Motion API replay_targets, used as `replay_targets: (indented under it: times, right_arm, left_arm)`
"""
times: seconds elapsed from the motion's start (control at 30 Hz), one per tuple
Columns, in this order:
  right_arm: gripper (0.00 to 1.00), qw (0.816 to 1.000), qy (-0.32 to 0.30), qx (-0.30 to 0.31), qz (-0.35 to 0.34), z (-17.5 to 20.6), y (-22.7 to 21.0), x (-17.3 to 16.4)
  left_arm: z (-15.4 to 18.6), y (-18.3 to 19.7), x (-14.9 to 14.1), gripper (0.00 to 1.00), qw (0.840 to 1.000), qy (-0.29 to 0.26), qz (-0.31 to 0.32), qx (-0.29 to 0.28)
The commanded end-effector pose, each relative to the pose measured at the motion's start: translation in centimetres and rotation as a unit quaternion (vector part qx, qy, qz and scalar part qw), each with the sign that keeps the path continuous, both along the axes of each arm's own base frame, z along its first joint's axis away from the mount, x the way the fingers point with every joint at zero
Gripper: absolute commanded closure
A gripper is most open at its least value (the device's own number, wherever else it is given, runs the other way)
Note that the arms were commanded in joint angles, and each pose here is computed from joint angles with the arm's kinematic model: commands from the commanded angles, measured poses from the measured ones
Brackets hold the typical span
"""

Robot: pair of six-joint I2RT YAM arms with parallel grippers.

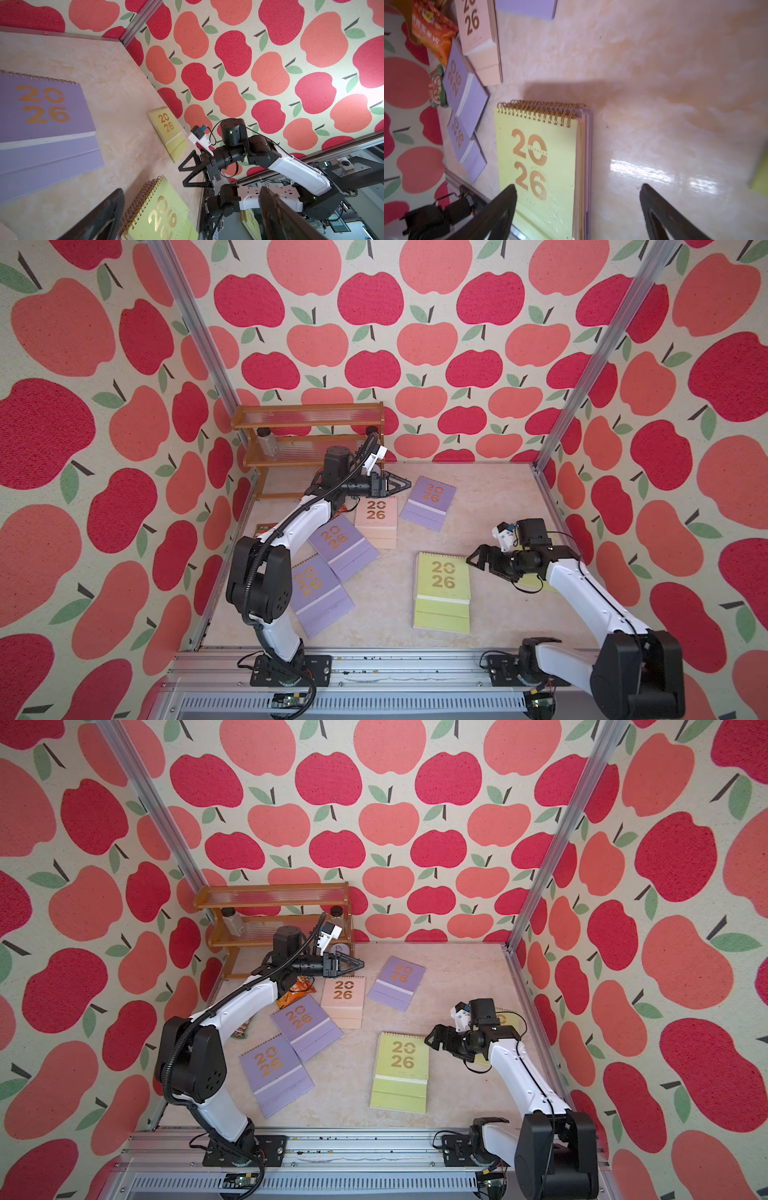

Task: Stack the calendars
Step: Place the calendar at the calendar, then pick up the calendar at the center of the board.

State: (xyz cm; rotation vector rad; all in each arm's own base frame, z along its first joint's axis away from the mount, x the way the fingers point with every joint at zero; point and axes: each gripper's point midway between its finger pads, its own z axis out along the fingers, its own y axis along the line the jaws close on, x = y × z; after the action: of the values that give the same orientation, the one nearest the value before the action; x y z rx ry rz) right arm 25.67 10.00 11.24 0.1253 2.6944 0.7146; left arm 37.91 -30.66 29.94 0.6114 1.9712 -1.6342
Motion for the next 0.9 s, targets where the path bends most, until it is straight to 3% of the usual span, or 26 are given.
replay_targets:
  times: [0.0,0.13,0.33,0.57,0.87]
  right_arm:
    - [0.01,0.991,-0.004,-0.084,-0.104,1.5,-5.9,1.9]
    - [0.01,0.971,-0.004,-0.122,-0.206,1.6,-12.6,4.0]
    - [0.01,0.943,0.003,-0.147,-0.298,0.9,-19.7,4.7]
    - [0.01,0.931,0.023,-0.148,-0.334,-0.2,-24.4,5.3]
    - [0.01,0.939,0.034,-0.126,-0.317,-3.3,-25.6,8.0]
  left_arm:
    - [-0.7,-3.9,-0.2,0.01,1.0,-0.004,-0.02,0.017]
    - [-3.7,-9.9,0.1,0.01,0.998,0.041,-0.049,0.024]
    - [-7.4,-16.9,1.4,0.01,0.991,0.119,-0.052,-0.017]
    - [-10.9,-22.6,0.9,0.01,0.986,0.152,-0.072,-0.008]
    - [-14.1,-26.6,0.0,0.01,0.978,0.189,-0.088,0.001]
